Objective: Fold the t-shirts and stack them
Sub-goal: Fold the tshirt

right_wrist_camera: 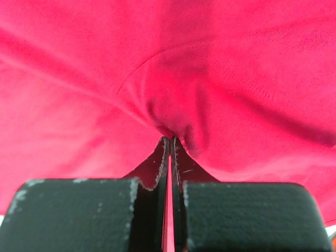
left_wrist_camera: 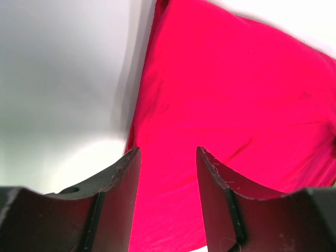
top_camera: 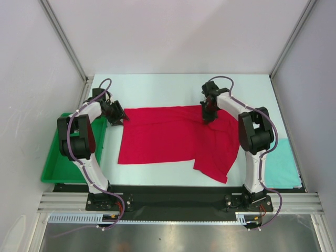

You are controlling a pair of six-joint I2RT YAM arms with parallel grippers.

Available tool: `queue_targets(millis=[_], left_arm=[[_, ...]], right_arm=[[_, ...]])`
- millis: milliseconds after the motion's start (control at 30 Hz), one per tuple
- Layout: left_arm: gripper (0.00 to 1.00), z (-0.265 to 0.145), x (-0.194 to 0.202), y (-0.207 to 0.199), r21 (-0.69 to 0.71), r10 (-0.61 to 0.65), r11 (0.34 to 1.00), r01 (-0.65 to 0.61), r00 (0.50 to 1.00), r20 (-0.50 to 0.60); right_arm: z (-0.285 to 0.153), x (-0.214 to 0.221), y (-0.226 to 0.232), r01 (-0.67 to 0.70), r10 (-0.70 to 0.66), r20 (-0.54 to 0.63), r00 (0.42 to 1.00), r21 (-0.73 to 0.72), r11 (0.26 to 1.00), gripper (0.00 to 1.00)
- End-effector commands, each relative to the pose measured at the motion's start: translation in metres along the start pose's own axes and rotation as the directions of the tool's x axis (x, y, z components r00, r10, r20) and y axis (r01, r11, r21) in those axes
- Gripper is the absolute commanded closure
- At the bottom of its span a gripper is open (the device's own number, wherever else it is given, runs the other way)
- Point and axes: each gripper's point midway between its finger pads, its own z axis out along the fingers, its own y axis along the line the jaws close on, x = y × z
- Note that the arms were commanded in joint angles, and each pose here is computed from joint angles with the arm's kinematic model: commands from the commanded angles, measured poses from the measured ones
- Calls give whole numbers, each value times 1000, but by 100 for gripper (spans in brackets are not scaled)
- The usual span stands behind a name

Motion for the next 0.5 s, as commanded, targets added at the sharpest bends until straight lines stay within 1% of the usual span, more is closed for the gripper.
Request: queue_targets(millis=[0,133,267,467], left_arm=[[48,0,-5,1,17,-5,1000,5,1000,17],[48,1,-5,3,17,-8,1000,7,1000,18],[48,0,-5,3,17,-9,1000,8,1000,19],[48,0,-6,3,15,-11,1000,11,1000,23]], right_arm=[[-37,9,19,-20,16,-48,999,-83,996,100],[-43,17,31,-46,31,-103,994,-140,989,100],[-44,31,47,-108,65,-197,978,-216,970,100],[-42,32,65,-201,127,-250,960,-298,933,100]])
